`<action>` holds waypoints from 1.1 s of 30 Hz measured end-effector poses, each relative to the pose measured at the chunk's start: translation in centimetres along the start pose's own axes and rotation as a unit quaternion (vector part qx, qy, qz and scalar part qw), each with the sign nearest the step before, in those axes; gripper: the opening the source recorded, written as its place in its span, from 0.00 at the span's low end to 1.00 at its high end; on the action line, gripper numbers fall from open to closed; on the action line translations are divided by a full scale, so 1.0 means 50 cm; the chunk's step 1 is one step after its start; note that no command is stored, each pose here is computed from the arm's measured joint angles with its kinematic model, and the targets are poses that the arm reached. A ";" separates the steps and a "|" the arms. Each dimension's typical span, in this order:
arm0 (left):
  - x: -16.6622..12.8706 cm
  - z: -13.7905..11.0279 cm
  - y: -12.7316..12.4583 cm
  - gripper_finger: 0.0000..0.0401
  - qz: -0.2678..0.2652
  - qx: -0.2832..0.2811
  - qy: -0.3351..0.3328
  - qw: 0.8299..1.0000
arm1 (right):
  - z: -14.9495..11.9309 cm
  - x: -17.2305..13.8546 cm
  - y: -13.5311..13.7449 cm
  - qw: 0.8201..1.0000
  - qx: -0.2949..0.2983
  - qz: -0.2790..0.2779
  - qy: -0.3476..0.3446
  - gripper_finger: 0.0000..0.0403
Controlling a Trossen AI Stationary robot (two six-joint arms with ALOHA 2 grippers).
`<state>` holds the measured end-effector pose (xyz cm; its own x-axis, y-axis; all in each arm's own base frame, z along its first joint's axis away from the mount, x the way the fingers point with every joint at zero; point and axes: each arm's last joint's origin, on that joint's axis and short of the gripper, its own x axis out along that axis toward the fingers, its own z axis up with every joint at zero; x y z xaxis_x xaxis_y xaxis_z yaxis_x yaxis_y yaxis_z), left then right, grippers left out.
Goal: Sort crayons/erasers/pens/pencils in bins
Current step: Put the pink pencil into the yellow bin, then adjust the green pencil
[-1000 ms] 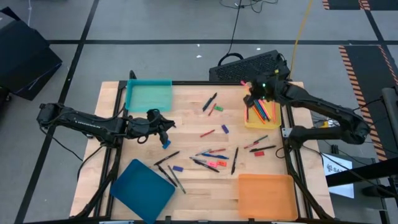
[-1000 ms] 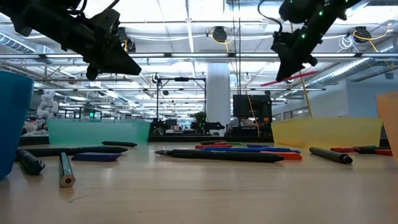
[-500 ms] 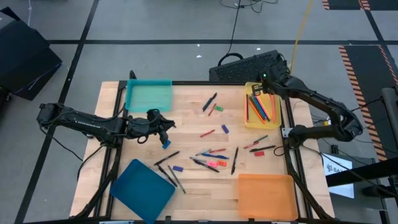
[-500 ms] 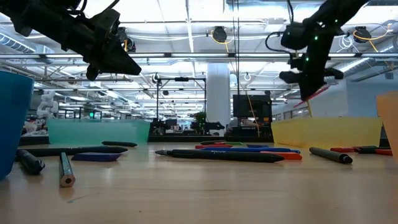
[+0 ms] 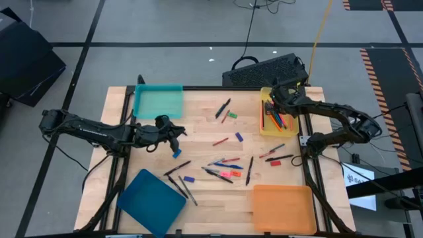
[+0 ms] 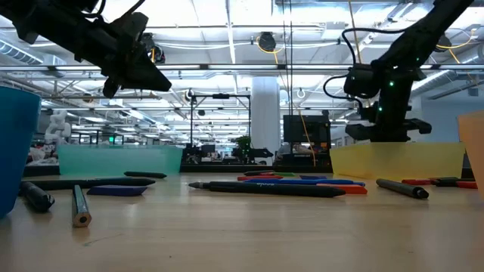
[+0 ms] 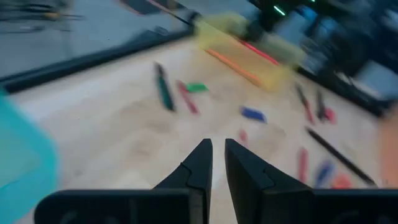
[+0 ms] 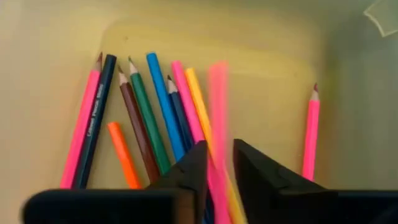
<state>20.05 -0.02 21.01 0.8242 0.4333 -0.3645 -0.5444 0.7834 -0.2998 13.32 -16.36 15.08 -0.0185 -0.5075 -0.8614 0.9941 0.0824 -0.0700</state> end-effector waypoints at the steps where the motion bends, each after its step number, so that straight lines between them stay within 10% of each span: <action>1: 0.001 0.002 0.003 0.12 0.014 -0.012 -0.009 1.000 | -0.001 0.000 0.001 1.000 -0.002 0.000 0.000 0.22; 9: 0.006 0.007 0.013 0.12 0.030 -0.026 -0.015 0.999 | 0.020 -0.069 0.036 0.989 -0.094 0.096 -0.058 0.36; 22: 0.005 0.011 0.008 0.12 0.008 -0.030 -0.017 0.999 | 0.014 -0.311 0.174 0.922 -0.269 0.244 -0.134 0.36; 33: 0.005 0.010 0.006 0.12 -0.005 -0.016 -0.009 1.000 | -0.098 -0.437 0.324 0.815 -0.446 0.334 -0.160 0.36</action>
<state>20.19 0.55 21.26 0.8320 0.4337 -0.3459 -0.5407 0.7734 -0.3310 29.32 0.25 30.30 0.6648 -0.2797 -0.6927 0.2950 0.9502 -0.1005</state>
